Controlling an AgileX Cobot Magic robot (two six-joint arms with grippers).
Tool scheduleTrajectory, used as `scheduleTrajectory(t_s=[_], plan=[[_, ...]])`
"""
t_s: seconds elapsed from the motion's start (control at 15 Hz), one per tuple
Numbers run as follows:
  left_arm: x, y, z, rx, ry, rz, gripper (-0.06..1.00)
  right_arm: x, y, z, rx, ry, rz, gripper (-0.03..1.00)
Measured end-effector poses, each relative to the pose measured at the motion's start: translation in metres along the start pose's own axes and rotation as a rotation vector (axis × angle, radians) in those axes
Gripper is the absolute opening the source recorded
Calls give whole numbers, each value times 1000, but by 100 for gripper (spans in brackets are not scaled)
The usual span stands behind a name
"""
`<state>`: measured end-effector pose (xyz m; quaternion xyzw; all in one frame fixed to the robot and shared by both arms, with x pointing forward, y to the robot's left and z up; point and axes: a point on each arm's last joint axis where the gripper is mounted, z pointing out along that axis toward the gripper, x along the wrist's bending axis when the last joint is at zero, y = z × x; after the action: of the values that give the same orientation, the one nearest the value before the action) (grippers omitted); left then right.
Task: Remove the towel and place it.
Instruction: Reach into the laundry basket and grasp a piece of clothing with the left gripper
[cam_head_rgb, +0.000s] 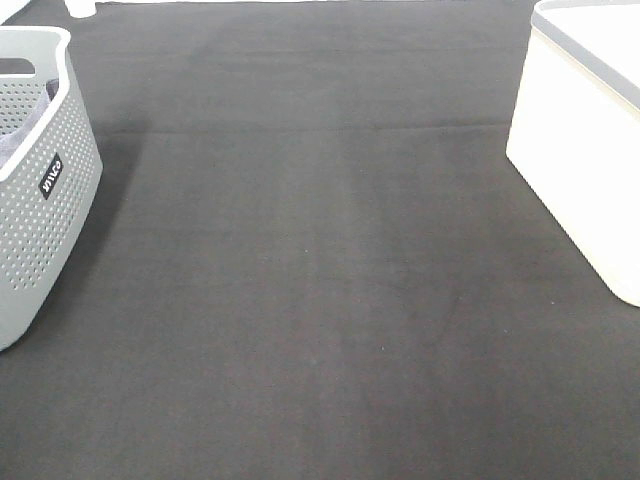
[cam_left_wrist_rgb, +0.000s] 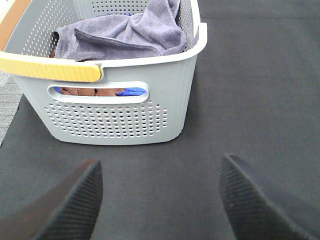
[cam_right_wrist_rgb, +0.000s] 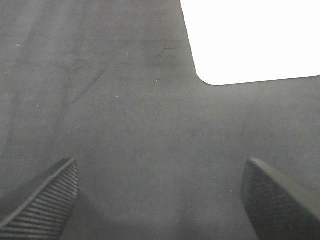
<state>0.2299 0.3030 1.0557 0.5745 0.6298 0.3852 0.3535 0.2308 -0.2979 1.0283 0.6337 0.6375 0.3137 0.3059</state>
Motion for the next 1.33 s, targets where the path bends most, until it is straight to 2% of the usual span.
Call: scheduleTrajectory(t_s=[0.47,0.53,0.67,0.73,1.33], plan=[[0,0,0,0,2,1,64,0,0,0,0,0,0,84],[0,0,0,0,4,2,69,0,0,0,0,0,0,84],[0,0,0,0,4,6,92,0,0,0,0,0,0,84],[0,0,0,0,1,12,96,0,0,0,0,0,0,84],[0,0,0,0,-2,26,99,0,0,0,0,0,0,84]])
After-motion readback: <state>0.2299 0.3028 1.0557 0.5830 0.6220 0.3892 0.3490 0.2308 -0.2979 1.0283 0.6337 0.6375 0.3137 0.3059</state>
